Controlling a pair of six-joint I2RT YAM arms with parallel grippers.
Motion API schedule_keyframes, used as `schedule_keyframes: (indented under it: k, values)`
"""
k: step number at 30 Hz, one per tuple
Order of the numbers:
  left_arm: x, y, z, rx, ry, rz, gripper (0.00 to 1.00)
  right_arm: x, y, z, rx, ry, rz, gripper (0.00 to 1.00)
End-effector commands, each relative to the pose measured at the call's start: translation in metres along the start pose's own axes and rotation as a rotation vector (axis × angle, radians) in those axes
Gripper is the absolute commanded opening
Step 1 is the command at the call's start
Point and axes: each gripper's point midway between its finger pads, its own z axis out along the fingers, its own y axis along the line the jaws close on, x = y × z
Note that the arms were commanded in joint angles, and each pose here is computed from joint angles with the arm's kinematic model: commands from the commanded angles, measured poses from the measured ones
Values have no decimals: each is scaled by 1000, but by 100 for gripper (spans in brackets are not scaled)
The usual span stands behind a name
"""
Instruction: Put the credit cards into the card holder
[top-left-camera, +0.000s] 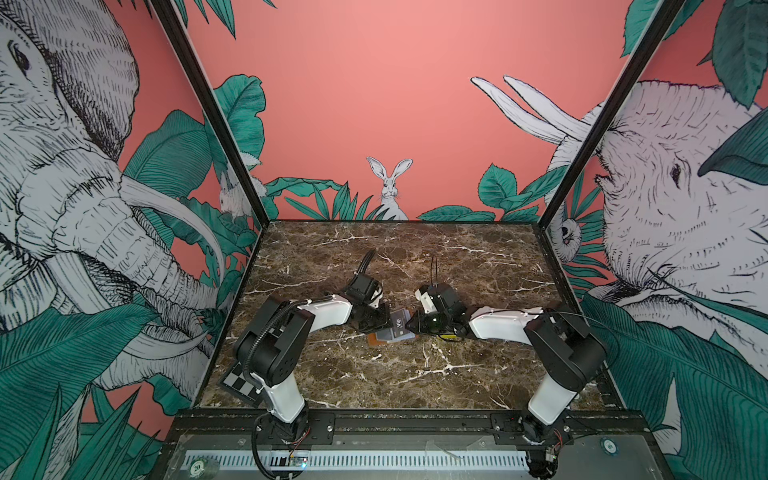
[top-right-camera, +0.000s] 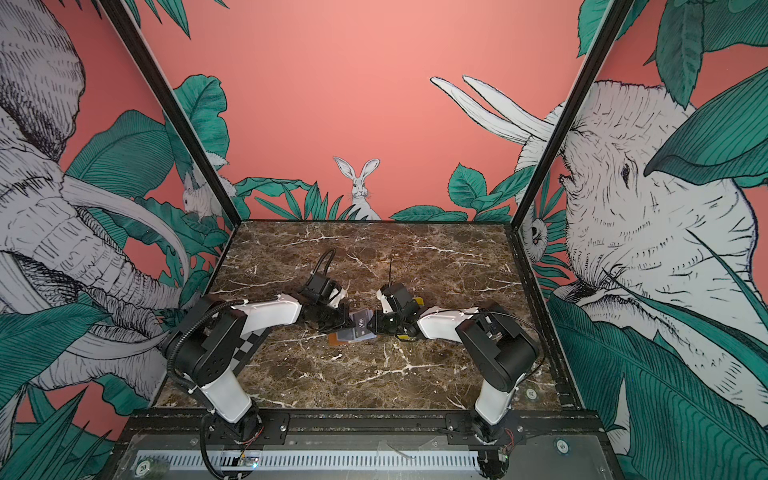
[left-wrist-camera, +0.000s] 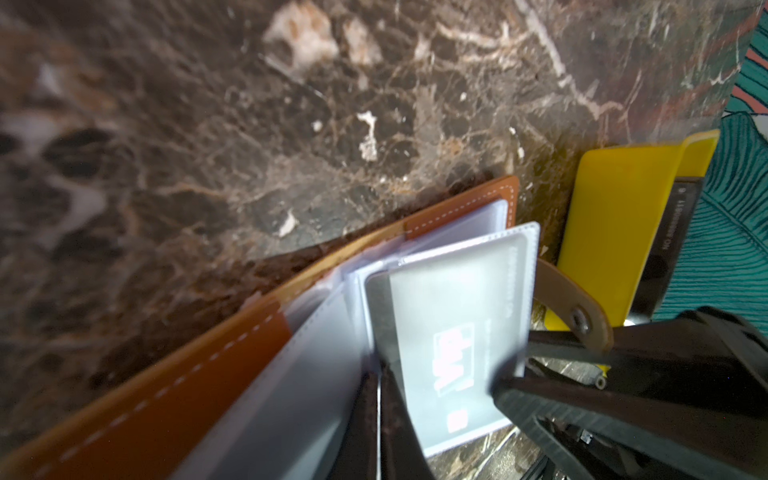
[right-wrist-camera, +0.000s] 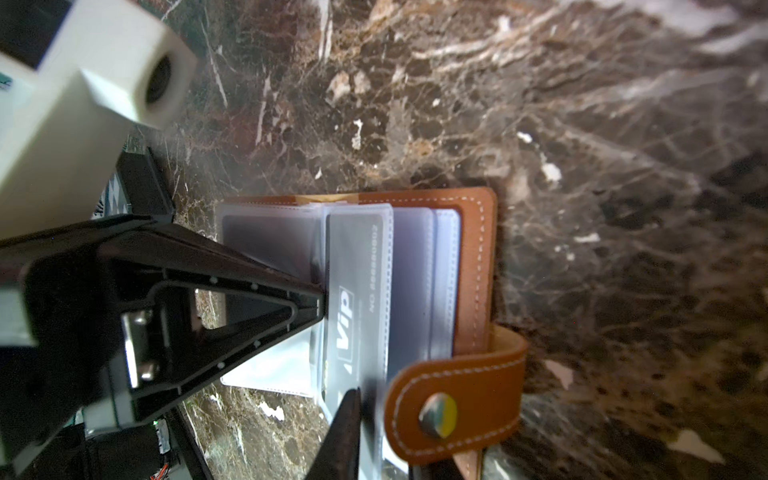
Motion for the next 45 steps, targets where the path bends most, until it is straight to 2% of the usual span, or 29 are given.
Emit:
schedule_keyframes:
  k: [1, 7, 16, 21, 26, 31, 34, 42, 45]
  values:
    - [4, 5, 1, -33, 14, -1, 7, -10, 14, 2, -60, -15, -23, 20]
    - [-4, -10, -10, 30, -53, 16, 13, -10, 15, 1, -67, -19, -29, 19]
    - [-14, -24, -46, 141, -138, 17, 22, -9, 15, 1, -39, -14, -35, 19]
    - [-21, -41, -72, 266, -220, 62, 30, -10, 18, -2, -1, -11, -54, 19]
    - [-29, -46, -99, 334, -320, 88, 47, -7, 26, -1, 34, -5, -87, 21]
    - [-34, -49, -127, 418, -392, 68, 86, -6, 36, 2, 76, -4, -128, 23]
    - [-31, -45, -138, 415, -417, 71, 98, -5, 43, 5, 94, 0, -145, 26]
    - [-21, -39, -144, 412, -415, 103, 99, 2, 66, 14, 127, 7, -198, 41]
    - [-21, -46, -152, 451, -434, 123, 99, 7, 79, 18, 108, 14, -218, 43]
